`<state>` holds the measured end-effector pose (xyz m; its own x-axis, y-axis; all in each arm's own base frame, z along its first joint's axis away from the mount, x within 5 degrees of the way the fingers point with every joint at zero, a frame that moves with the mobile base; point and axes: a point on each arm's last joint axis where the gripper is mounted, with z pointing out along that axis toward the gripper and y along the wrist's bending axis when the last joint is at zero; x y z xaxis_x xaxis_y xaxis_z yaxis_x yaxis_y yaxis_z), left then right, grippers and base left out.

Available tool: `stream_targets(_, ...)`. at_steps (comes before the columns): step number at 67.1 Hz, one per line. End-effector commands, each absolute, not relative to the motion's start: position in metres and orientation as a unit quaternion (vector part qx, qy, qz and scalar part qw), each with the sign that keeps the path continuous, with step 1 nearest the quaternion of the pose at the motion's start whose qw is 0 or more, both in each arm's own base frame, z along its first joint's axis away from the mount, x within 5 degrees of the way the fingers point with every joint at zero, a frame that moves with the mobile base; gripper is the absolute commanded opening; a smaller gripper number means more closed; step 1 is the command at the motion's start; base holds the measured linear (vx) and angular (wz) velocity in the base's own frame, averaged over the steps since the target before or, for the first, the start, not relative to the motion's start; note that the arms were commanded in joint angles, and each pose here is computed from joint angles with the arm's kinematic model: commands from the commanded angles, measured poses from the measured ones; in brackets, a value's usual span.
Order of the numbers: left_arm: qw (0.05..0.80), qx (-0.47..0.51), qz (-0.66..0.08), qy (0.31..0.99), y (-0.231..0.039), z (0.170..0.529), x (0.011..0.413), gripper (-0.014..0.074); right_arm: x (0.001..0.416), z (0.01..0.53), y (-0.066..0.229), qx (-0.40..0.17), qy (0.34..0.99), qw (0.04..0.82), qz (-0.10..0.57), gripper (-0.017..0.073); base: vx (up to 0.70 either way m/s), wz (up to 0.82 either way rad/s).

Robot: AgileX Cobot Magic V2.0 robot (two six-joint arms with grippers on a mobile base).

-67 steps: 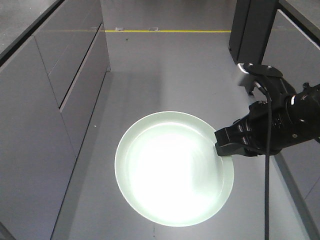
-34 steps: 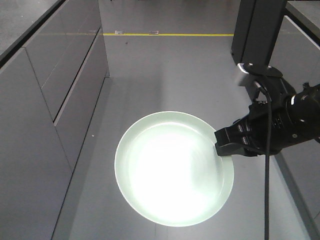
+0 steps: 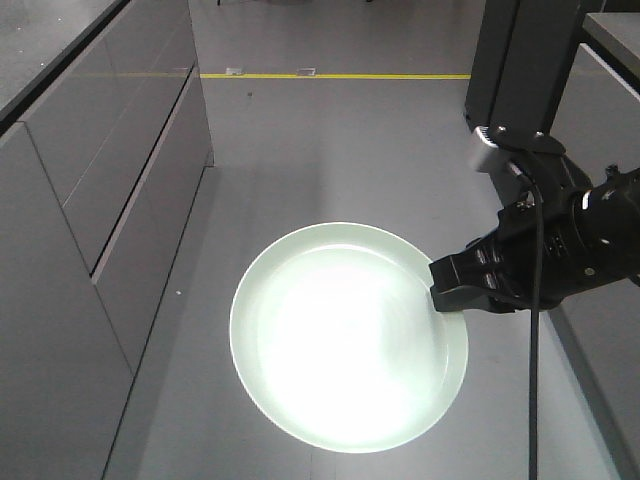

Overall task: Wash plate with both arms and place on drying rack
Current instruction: 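Hold the plate in the right gripper while driving down the aisle, then hold the plate while the base turns toward the counter with the plant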

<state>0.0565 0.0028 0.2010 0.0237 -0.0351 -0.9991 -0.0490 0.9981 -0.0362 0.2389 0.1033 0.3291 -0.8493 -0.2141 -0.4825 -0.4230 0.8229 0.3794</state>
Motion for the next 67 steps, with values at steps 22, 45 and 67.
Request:
stream_targets(22, 0.755, -0.029, 0.000, 0.655, 0.0023, 0.2182, 0.0532, -0.0006, 0.2368, 0.3480, 0.1036, -0.168, 0.915, 0.258, 0.259, -0.0001, 0.20, -0.02)
stream_targets(45, 0.755, -0.029, 0.000, 0.655, 0.0023, 0.2182, 0.0532, -0.0006, 0.2368, 0.3480, 0.1036, -0.168, 0.915, 0.258, 0.259, -0.0001, 0.20, -0.04)
stream_targets(67, 0.755, -0.029, 0.000, 0.655, 0.0023, 0.2182, 0.0532, -0.0006, 0.2368, 0.3480, 0.1036, -0.168, 0.915, 0.258, 0.259, -0.0001, 0.19, -0.07)
